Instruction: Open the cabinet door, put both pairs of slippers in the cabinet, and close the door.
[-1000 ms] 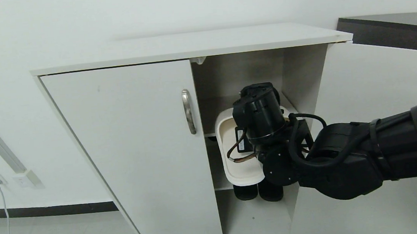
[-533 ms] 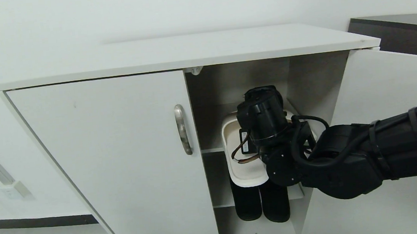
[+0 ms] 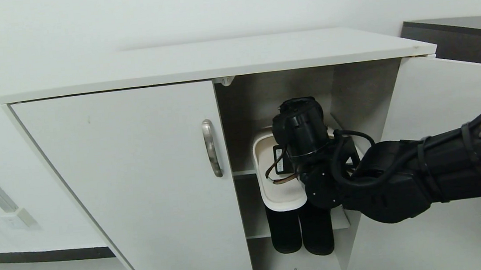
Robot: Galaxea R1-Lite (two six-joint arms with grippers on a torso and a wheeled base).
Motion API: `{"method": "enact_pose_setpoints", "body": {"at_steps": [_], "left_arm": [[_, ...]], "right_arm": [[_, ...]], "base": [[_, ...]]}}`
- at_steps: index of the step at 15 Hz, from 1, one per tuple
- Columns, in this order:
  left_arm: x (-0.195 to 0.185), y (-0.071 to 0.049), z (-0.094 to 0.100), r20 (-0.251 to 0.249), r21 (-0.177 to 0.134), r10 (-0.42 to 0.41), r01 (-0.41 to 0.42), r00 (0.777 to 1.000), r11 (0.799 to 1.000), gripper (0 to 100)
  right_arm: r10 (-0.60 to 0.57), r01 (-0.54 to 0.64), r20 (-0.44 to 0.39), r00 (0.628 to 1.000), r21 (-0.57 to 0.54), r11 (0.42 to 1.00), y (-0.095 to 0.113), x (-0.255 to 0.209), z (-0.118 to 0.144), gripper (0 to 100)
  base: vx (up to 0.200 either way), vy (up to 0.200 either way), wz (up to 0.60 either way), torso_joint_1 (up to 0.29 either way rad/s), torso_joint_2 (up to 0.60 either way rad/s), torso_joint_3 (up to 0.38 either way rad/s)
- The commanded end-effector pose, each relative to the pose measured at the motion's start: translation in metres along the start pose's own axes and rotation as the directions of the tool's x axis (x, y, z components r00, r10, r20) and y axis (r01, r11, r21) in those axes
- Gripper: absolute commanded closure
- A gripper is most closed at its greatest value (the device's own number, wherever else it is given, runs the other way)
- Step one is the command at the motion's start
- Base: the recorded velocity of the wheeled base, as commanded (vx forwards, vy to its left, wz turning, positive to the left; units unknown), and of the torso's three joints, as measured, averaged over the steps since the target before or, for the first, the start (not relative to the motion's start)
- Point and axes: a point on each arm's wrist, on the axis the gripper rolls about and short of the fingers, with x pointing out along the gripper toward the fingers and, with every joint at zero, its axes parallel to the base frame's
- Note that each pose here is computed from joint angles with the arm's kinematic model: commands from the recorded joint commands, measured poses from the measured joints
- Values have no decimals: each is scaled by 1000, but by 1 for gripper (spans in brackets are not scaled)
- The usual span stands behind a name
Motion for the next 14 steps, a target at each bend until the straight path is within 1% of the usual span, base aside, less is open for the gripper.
{"method": "enact_pose_setpoints", "body": {"at_steps": [1, 4, 7, 10, 14], "left_arm": [[0, 0, 0, -1, 0, 0, 0, 1000, 1000, 100], [0, 0, 0, -1, 0, 0, 0, 1000, 1000, 100], [0, 0, 0, -1, -1, 0, 0, 1000, 1000, 100], [0, 0, 0, -1, 0, 0, 0, 1000, 1000, 100], [0, 0, 0, 0, 0, 0, 0, 1000, 1000, 100]], "right_arm": [[-7, 7, -3, 1000, 1, 1000, 2, 10, -3, 100], [-11, 11, 3, 1000, 12, 1000, 6, 29, 1, 100], [11, -11, -12, 1000, 7, 1000, 9, 37, 12, 100], [-7, 7, -2, 1000, 23, 1000, 12, 54, 20, 100], [-9, 9, 7, 1000, 2, 1000, 14, 58, 29, 100]], "base": [[0, 0, 0, 0, 0, 0], [0, 0, 0, 0, 0, 0], [0, 0, 0, 0, 0, 0], [0, 0, 0, 0, 0, 0], [0, 0, 0, 0, 0, 0]]}}
